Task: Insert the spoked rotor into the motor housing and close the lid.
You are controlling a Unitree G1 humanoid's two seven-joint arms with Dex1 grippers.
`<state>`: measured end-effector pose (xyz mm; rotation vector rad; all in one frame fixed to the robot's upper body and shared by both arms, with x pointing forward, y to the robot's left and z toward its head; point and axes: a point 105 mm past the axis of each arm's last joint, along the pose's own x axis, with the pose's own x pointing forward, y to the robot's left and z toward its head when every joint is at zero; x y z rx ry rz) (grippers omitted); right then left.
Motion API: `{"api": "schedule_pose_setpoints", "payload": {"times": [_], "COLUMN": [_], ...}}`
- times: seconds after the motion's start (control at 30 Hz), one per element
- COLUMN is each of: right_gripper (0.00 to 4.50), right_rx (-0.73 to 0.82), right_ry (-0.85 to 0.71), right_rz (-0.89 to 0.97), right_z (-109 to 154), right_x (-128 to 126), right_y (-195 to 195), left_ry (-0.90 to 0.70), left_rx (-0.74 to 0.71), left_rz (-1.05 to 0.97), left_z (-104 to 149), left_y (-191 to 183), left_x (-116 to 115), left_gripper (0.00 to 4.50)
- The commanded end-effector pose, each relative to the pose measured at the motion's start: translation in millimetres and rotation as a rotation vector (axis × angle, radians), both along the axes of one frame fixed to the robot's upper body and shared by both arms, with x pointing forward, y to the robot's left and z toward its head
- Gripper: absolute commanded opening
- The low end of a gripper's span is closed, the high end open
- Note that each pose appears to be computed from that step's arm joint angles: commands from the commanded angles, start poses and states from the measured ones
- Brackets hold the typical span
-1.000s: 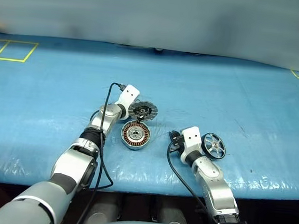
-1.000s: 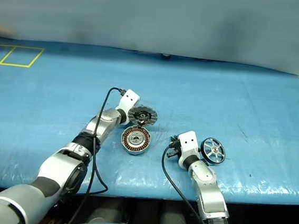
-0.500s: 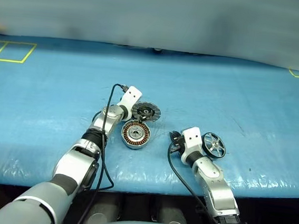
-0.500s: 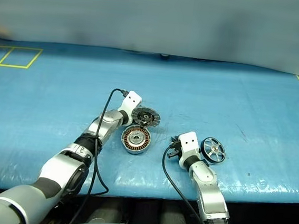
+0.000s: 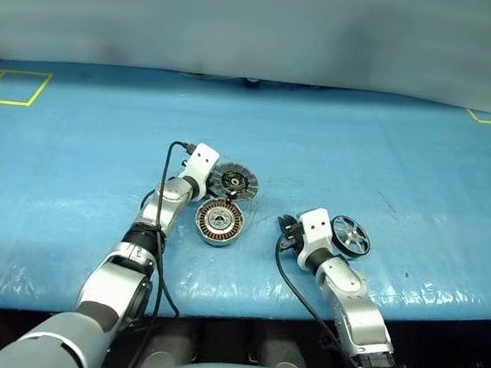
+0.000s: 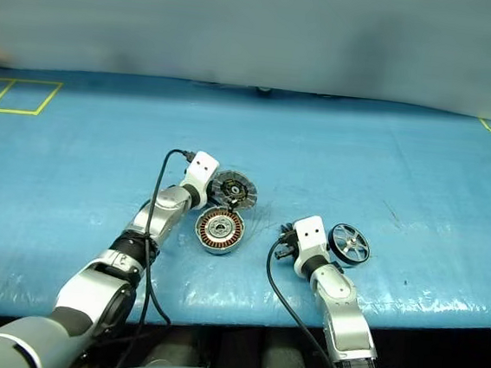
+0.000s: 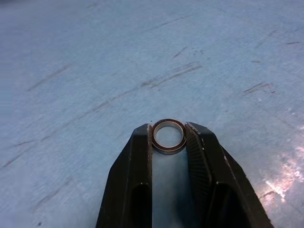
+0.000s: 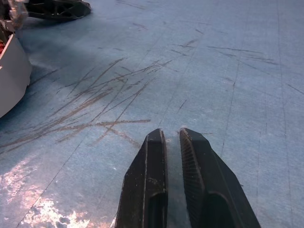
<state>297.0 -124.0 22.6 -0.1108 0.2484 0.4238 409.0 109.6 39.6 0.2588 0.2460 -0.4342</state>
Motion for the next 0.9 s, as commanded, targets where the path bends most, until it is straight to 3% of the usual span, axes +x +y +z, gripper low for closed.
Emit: {"api": "schedule_pose_setpoints", "payload": {"times": [0.03,0.33,0.53,0.77,0.9], "right_gripper": [0.57,0.57,0.57,0.57,0.57], "right_rx": [0.007,0.008,0.009,0.035,0.085], "right_ry": [-0.010,-0.014,-0.059,-0.141,-0.141], "right_rz": [0.002,0.034,0.089,0.153,0.243], "right_z": [4.5,5.8,12.4,22.8,25.5], "right_x": [0.6,-4.5,-9.7,-14.9,-22.5], "right_y": [0.0,-3.0,-4.7,6.0,18.7], "left_ry": [-0.120,-0.251,-0.185,-0.144,-0.162], "left_rx": [-0.017,-0.005,0.118,-0.010,-0.115], "left_rz": [0.024,-0.124,-0.366,-0.553,-0.664], "left_z": [33.3,76.4,68.7,73.4,79.8], "left_y": [12.4,31.8,44.6,35.7,11.6], "left_x": [0.1,-38.7,-78.0,-102.2,-108.7], "left_gripper": [0.71,0.71,0.71,0.71,0.71]}}
